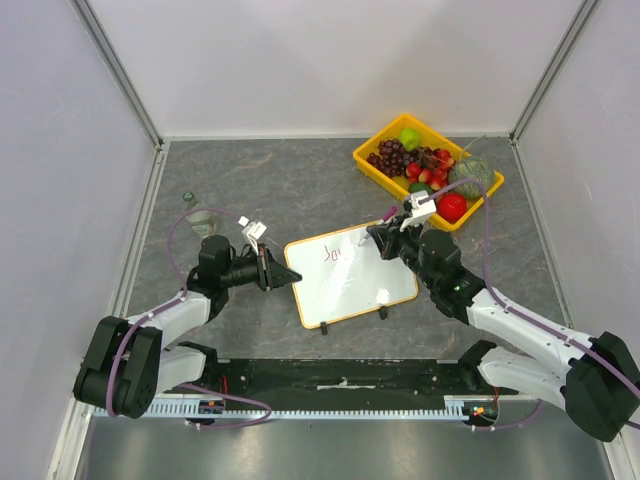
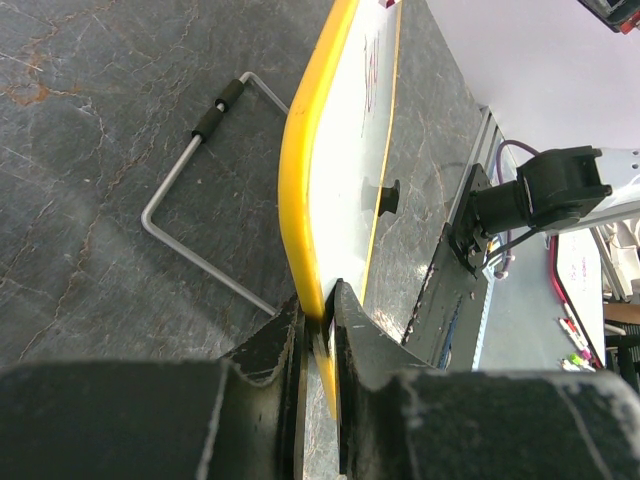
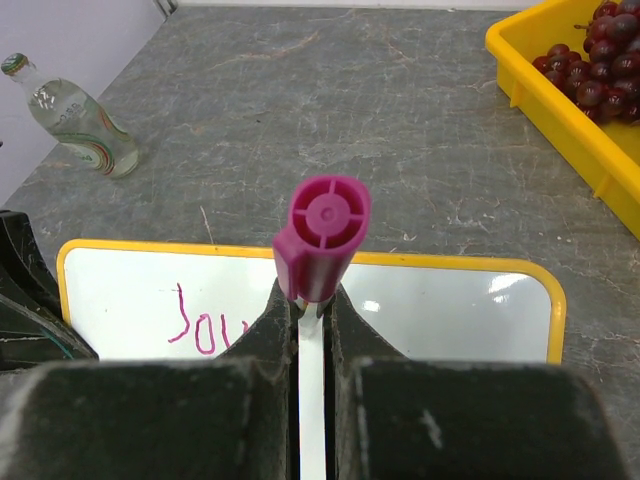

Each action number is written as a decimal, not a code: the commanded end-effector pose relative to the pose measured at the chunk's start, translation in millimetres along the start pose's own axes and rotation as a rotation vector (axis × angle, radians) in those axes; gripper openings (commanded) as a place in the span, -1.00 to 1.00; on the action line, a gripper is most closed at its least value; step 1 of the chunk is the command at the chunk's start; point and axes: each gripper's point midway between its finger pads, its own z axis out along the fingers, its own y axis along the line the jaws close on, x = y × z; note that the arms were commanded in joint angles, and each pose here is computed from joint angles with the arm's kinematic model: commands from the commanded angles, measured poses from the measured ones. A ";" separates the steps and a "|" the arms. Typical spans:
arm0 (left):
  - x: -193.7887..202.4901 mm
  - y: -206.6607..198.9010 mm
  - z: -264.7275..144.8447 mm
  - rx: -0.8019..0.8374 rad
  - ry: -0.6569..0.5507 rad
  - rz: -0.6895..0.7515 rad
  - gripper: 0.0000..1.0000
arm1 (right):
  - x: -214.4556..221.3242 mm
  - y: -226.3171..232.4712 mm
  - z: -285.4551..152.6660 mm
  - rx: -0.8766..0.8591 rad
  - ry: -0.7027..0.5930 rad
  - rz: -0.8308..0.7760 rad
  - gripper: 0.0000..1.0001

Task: Write a sentence on the whiteboard
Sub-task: Write on the whiteboard at the whiteboard stand.

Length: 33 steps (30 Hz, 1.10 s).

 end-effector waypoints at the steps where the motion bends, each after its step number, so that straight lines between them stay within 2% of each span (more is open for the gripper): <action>1: -6.3 -0.6 -0.6 0.000 -0.028 0.057 -0.96 | 1.9 -5.9 -2.1 0.016 -0.016 -0.014 -1.00; 16: -6.3 -0.1 -0.4 0.000 -0.028 0.059 -0.96 | 10.3 -5.1 -11.8 -0.005 0.000 -0.005 -1.00; 26: -6.0 -0.1 -0.4 -0.001 -0.027 0.056 -0.96 | -37.1 19.3 -17.4 -0.086 -0.094 0.050 -1.00; 33: -6.0 -0.7 -0.4 0.002 -0.027 0.056 -0.96 | -49.7 17.4 -10.8 -0.057 -0.122 0.045 -1.00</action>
